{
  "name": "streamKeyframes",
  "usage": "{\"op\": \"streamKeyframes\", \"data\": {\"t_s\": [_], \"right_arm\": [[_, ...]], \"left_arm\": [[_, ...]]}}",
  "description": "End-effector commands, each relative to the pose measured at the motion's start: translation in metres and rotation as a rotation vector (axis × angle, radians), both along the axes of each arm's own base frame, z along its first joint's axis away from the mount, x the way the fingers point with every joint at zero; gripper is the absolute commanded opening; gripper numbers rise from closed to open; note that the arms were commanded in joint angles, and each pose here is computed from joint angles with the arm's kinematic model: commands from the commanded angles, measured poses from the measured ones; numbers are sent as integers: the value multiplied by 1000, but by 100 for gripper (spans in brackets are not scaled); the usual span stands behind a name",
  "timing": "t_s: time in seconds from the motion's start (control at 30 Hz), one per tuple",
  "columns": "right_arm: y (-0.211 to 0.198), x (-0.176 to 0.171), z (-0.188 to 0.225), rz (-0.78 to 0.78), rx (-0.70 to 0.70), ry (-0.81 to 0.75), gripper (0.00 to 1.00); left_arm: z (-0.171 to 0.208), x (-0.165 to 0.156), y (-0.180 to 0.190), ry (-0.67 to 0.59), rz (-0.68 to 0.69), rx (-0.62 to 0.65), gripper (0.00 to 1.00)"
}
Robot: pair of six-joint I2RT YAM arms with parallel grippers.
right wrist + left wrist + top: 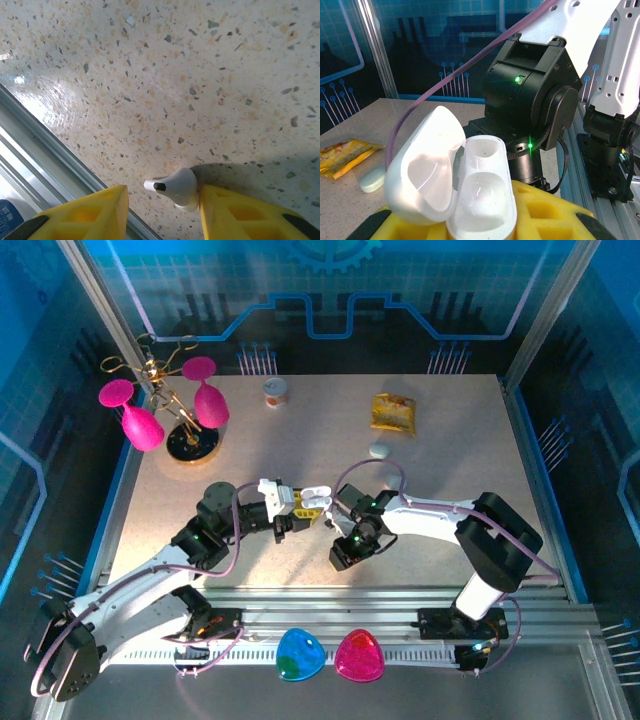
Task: Insert the wireless bluetooth earbuds into the charging case
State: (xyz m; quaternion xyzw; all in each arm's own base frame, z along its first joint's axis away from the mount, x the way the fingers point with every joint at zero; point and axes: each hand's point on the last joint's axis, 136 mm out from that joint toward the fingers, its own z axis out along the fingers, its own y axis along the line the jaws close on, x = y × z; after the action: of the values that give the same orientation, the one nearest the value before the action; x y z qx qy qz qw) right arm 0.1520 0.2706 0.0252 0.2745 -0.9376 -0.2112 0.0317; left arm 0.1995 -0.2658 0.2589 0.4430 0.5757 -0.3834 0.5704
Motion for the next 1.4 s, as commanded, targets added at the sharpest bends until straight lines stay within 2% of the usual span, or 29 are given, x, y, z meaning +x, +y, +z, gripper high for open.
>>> {"op": "streamKeyframes", "data": {"t_s": [0.0, 0.2, 0.53, 0.9, 1.23, 1.37], "right_arm": [[2, -2, 2, 9, 2, -6, 41], [-1, 2, -5, -42, -36, 18, 39], [-2, 2, -14, -88, -64, 47, 30], [-23, 26, 2, -130, -155, -86, 22], [-70, 55, -1, -357, -244, -148, 26], [-73, 53, -7, -378, -232, -107, 29]], "left_arm": [[3, 0, 1, -30, -3, 6, 21], [3, 1, 0, -31, -2, 7, 21], [3, 0, 1, -36, -2, 9, 21], [3, 2, 0, -43, 3, 14, 22], [2, 3, 0, -46, 6, 16, 23], [2, 4, 0, -47, 7, 17, 23]]}}
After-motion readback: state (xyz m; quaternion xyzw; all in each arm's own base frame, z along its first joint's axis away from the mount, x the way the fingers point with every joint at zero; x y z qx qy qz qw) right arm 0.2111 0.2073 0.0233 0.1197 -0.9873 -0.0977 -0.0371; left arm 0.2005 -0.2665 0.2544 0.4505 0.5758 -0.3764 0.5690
